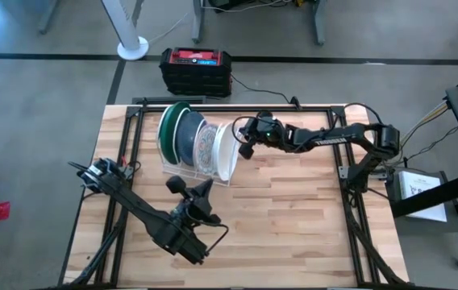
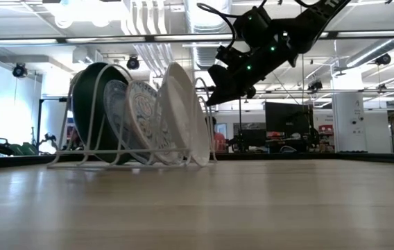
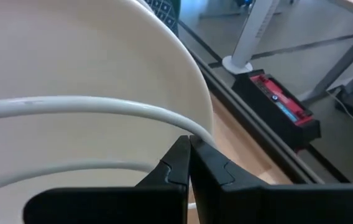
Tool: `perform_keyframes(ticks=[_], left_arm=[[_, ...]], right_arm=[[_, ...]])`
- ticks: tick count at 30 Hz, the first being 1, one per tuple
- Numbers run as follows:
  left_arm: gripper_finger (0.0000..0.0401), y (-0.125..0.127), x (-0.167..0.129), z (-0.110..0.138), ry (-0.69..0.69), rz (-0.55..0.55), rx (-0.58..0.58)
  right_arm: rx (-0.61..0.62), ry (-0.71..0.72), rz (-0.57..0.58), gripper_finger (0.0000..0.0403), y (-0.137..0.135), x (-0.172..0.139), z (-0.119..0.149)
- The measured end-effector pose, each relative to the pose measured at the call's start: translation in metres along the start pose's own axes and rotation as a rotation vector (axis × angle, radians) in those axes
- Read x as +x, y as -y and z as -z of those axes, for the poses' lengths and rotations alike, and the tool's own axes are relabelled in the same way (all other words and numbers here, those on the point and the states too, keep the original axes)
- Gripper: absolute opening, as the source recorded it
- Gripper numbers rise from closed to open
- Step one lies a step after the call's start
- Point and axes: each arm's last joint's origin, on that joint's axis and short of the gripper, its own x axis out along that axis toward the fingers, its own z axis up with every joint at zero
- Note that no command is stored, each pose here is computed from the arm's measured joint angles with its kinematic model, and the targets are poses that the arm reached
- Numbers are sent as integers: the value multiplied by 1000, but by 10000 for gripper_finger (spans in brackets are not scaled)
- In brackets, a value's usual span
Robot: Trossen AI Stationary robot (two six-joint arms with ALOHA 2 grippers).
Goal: Sort dishes
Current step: Move the dish rack
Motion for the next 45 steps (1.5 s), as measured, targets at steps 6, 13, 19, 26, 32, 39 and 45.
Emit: perform_keyframes(ticks=[6, 13, 19, 26, 32, 39, 45], left_arm=[[0, -5, -1, -4, 64, -30, -5], [0, -9, 0, -6, 96, -49, 11], [0, -9, 2, -6, 93, -54, 11], [0, -10, 4, -7, 89, -61, 9], [0, -10, 6, -7, 107, -77, -2], [0, -26, 10, -18, 132, -108, -36], [0, -51, 20, -18, 110, -145, 13]], right_arm=[[0, 25, 6, 0, 10, 2, -2], [-5, 35, 25, 0, 20, 4, -3], [-9, 37, 23, 0, 26, 5, -3], [-31, 38, 33, 0, 31, 6, -3], [-39, 49, 53, 0, 37, 7, -4], [-64, -37, 84, 0, 38, 3, 1], [-49, -123, 42, 0, 38, -18, 5]])
